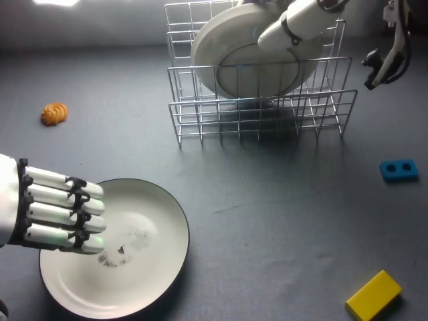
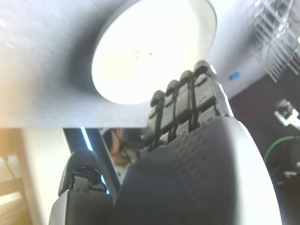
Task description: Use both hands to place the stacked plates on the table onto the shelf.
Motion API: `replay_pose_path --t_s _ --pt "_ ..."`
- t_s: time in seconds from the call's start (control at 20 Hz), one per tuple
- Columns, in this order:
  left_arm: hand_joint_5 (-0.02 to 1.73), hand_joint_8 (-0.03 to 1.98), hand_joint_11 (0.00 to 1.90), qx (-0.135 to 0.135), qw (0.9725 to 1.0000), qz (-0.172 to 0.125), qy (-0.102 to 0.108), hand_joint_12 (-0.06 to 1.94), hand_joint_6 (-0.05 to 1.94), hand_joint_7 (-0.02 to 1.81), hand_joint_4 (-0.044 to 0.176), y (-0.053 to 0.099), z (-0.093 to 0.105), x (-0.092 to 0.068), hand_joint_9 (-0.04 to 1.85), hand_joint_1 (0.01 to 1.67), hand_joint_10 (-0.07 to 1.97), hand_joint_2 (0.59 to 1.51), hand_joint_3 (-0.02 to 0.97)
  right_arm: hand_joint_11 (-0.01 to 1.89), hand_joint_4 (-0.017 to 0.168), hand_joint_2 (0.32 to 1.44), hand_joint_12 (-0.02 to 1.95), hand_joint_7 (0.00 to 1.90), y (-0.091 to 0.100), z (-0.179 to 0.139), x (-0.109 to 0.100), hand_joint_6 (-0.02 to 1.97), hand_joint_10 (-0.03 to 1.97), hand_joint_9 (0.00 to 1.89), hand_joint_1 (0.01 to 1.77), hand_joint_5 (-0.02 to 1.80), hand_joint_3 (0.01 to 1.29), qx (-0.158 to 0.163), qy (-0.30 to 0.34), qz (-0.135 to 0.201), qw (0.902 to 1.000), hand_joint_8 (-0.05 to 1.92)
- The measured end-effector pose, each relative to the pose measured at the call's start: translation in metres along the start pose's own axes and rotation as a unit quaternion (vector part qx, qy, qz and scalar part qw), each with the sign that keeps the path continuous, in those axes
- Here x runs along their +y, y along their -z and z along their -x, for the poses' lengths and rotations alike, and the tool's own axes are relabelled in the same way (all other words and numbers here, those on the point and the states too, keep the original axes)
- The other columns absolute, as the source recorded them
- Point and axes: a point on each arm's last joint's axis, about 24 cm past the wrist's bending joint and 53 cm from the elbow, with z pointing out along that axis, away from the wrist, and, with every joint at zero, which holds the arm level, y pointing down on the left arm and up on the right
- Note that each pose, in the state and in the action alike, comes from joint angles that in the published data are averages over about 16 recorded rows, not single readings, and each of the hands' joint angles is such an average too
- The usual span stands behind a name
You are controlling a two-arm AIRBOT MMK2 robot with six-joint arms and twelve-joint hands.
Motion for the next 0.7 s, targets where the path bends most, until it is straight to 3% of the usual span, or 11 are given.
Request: replay_pose_path --t_s 0.25,0.5,0.7 --pt "0.07 0.01 0.02 0.005 0.9998 0.014 0.012 0.01 0.02 0.04 0.004 -0.005 -0.007 0.010 0.02 0.02 0.01 1.186 0.008 0.35 -0.003 1.03 1.17 0.86 0.005 0.002 0.019 0.03 0.01 0.84 1.13 0.83 0.01 -0.001 0.009 0.026 0.9996 0.01" --pt "0.07 0.01 0.02 0.005 0.9987 0.040 0.030 0.01 0.02 0.04 0.003 -0.006 -0.012 0.026 0.02 0.02 0.00 1.188 0.008 0.29 -0.003 1.03 1.16 0.81 0.018 -0.006 0.054 0.02 0.01 0.79 1.12 0.78 0.01 0.005 0.042 0.086 0.9954 0.01" --pt "0.07 0.01 0.02 0.009 0.9969 0.063 0.047 0.01 0.02 0.04 0.002 -0.005 -0.020 0.038 0.01 0.02 0.00 1.189 0.008 0.21 -0.003 1.01 0.91 0.63 0.035 -0.025 0.086 0.02 0.01 0.60 1.11 0.60 0.01 0.019 0.088 0.147 0.9850 0.01"
